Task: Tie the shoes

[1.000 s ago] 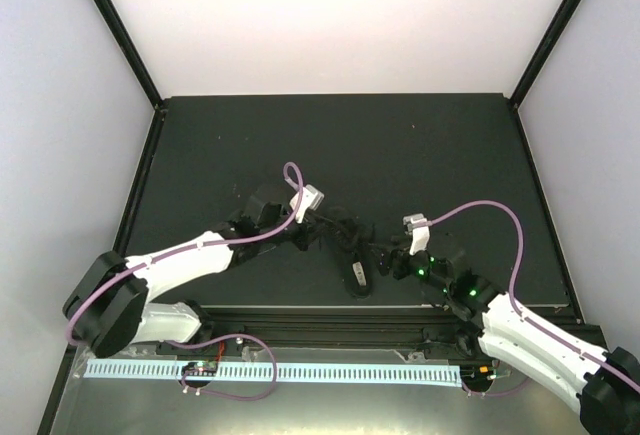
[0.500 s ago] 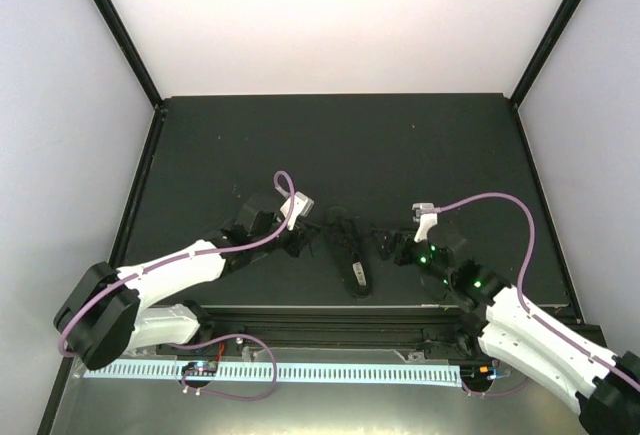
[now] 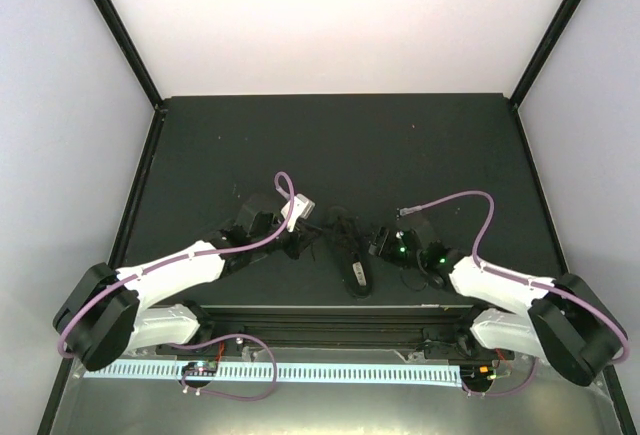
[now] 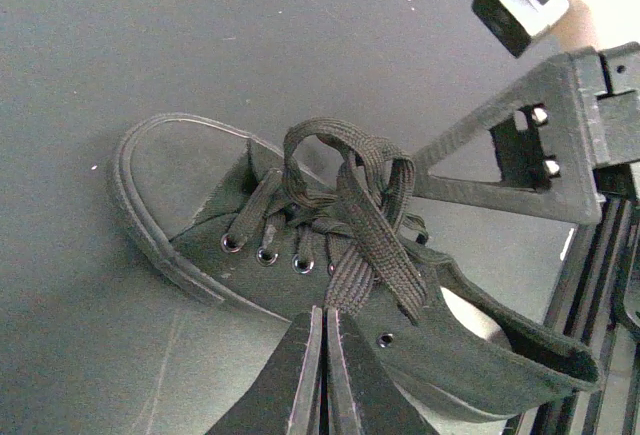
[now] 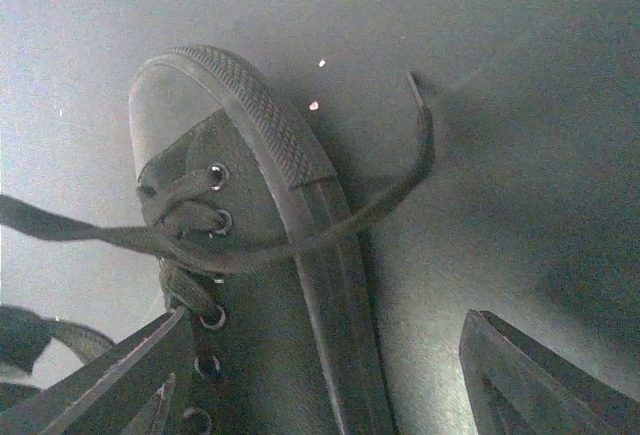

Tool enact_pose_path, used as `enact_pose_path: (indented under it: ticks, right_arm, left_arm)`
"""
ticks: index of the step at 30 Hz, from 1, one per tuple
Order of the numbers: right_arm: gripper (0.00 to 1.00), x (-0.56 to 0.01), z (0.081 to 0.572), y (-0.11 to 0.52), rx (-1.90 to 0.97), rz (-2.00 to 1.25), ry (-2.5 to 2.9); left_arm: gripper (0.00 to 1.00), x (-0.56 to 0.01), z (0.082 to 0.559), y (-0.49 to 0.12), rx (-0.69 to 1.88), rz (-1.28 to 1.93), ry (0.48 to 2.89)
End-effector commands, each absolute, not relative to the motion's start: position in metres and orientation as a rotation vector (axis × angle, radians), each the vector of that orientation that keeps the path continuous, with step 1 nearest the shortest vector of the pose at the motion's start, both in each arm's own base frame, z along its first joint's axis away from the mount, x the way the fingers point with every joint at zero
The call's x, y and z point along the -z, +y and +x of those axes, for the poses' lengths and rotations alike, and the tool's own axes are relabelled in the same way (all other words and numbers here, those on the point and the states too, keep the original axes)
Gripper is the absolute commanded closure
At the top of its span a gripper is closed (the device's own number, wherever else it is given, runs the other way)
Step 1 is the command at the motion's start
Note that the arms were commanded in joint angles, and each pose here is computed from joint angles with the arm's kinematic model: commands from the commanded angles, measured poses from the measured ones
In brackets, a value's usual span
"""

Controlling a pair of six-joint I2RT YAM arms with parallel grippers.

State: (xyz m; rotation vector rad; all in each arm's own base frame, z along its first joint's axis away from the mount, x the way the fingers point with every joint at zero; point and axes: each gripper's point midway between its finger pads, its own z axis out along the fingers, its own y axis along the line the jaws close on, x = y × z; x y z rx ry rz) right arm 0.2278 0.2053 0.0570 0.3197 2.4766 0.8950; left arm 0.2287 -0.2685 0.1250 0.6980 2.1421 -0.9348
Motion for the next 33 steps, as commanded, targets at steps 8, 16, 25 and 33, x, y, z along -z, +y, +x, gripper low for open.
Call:
enact_pose_path:
  ticks: [8,16,25,33]
  right_arm:
    - [0.3,-0.057,0.258,0.217,-0.944,0.517,2.409]
    - [0.33,-0.054,0.273,0.21,-0.895,0.652,2.351]
    - [0.42,-0.042,0.283,0.219,-0.872,0.693,2.385]
    - [0.89,-0.04,0.289,0.222,-0.898,0.697,2.372]
  left_arm:
    - [0.98,-0.136,0.225,-0.274,0.985,0.741,2.082]
    - [0.98,-0.136,0.224,-0.276,0.999,0.745,2.077]
    - [0.99,-0.134,0.224,-0.279,1.018,0.756,2.079]
    - [0.98,-0.136,0.223,-0.278,1.025,0.749,2.076]
